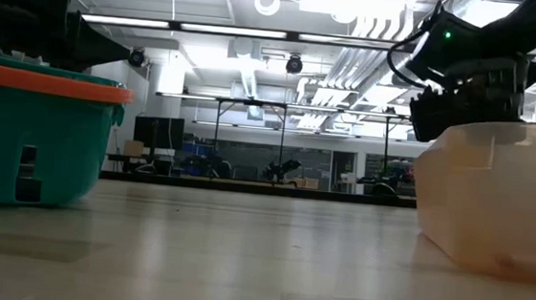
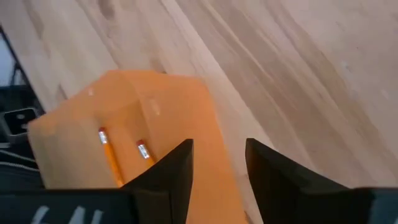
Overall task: Sort pens & pencils
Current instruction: Adjust the orange bin, then return to Home Position
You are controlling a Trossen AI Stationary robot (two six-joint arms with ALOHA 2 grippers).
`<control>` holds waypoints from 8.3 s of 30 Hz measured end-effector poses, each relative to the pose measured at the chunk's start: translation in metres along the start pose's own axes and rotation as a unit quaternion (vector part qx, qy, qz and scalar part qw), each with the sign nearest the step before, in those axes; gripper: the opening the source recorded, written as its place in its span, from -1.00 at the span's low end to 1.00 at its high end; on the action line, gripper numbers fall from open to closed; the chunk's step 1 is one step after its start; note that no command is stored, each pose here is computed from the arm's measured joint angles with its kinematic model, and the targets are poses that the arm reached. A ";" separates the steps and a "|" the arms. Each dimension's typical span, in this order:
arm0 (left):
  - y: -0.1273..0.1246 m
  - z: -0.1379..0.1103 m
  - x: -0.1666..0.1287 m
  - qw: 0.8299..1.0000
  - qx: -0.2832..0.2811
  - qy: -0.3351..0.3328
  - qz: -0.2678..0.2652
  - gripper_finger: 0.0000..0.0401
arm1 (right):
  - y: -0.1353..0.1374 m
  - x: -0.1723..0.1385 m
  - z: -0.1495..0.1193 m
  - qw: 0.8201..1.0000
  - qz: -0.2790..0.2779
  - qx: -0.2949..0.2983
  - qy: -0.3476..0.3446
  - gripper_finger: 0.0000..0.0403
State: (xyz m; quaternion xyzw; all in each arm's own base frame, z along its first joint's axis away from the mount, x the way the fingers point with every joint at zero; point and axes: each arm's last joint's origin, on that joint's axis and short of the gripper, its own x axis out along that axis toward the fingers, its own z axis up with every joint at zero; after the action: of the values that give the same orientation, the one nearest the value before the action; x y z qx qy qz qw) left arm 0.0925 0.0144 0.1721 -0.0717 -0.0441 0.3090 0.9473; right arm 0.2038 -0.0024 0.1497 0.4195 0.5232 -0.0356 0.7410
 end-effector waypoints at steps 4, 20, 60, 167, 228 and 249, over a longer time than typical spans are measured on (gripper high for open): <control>0.000 0.000 0.000 1.000 0.000 0.000 0.000 -0.98 | 0.003 0.001 -0.001 1.000 0.008 -0.001 0.003 -0.32; 0.000 0.000 0.000 1.000 0.000 0.000 0.000 -0.97 | -0.023 -0.006 -0.008 0.984 -0.178 -0.004 -0.009 -0.32; 0.000 0.000 0.000 1.000 0.000 0.000 0.000 -0.97 | -0.059 -0.040 0.049 0.935 -0.258 -0.128 -0.206 -0.32; 0.000 0.000 0.000 1.000 0.000 0.000 -0.001 -0.97 | -0.025 -0.068 -0.105 0.820 0.063 -0.239 -0.517 -1.00; 0.000 0.000 0.000 1.000 0.000 0.000 -0.001 -0.97 | -0.031 -0.062 -0.106 0.837 0.033 -0.217 -0.502 -1.00; 0.000 0.000 0.000 1.000 0.000 0.000 -0.001 -0.98 | -0.031 -0.062 -0.106 0.810 -0.018 -0.302 -0.502 -1.00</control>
State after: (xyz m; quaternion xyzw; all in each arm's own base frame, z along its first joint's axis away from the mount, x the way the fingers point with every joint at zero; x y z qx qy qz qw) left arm 0.0925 0.0144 0.1721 -0.0717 -0.0440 0.3076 0.9478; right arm 0.0816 0.0232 0.1704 0.0892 0.0701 -0.0946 0.9890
